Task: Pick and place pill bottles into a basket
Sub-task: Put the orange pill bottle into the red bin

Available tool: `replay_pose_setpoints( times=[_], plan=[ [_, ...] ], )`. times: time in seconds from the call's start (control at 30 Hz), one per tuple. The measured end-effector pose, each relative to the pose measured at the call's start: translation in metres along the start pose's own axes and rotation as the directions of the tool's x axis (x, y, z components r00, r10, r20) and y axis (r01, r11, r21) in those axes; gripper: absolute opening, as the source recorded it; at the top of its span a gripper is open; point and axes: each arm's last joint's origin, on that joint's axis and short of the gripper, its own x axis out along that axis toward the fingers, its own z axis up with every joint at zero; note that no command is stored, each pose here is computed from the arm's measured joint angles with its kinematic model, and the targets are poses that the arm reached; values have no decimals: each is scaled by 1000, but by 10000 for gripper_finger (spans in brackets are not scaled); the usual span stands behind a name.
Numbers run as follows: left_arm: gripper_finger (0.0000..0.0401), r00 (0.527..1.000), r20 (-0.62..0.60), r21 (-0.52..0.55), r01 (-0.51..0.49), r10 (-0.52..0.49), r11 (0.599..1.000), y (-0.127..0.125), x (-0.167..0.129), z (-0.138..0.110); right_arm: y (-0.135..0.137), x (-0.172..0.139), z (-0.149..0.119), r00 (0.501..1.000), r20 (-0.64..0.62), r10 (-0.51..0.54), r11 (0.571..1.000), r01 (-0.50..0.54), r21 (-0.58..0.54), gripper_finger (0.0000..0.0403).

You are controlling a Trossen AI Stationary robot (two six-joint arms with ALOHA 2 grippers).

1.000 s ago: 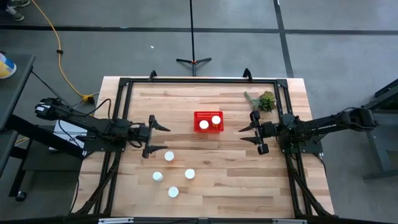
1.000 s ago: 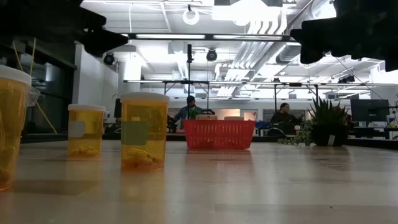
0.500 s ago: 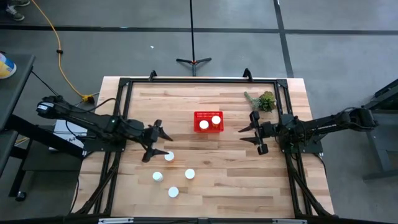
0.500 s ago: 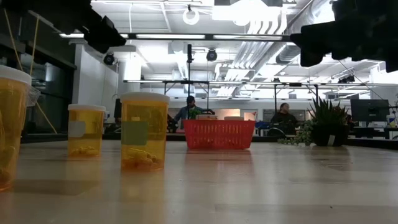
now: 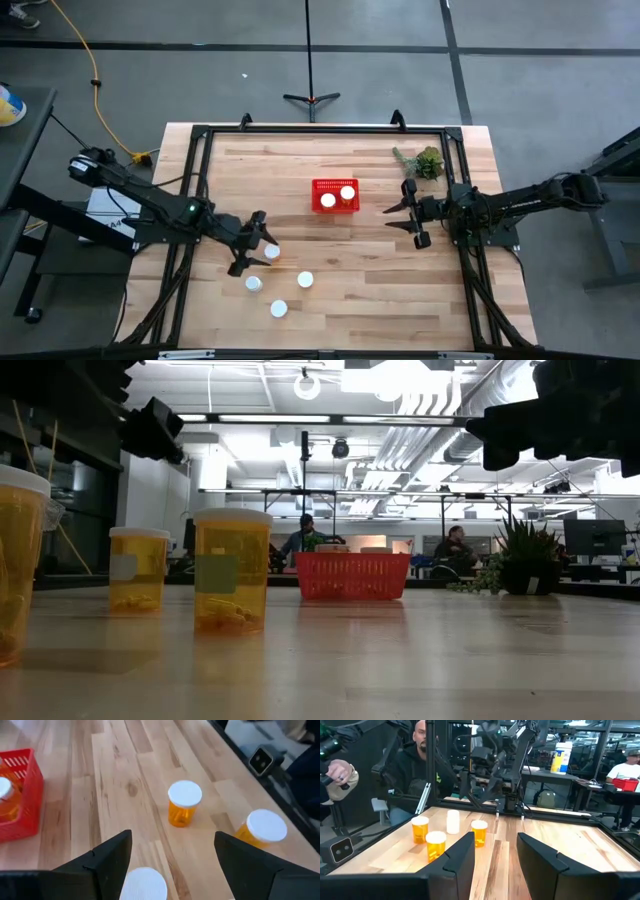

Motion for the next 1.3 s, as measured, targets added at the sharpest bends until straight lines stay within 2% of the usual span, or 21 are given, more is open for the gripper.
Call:
replay_pose_setpoints(
  times=[0.63,1.3],
  plan=[
    [317,977,-172,-13,-131,127,991,-1,23,-20,0,0,-4,999,-39,-12,1000,13,7,139],
    [317,966,-203,-20,-170,163,985,0,22,-23,0,0,-4,999,-43,-12,1000,12,8,139]
  ],
)
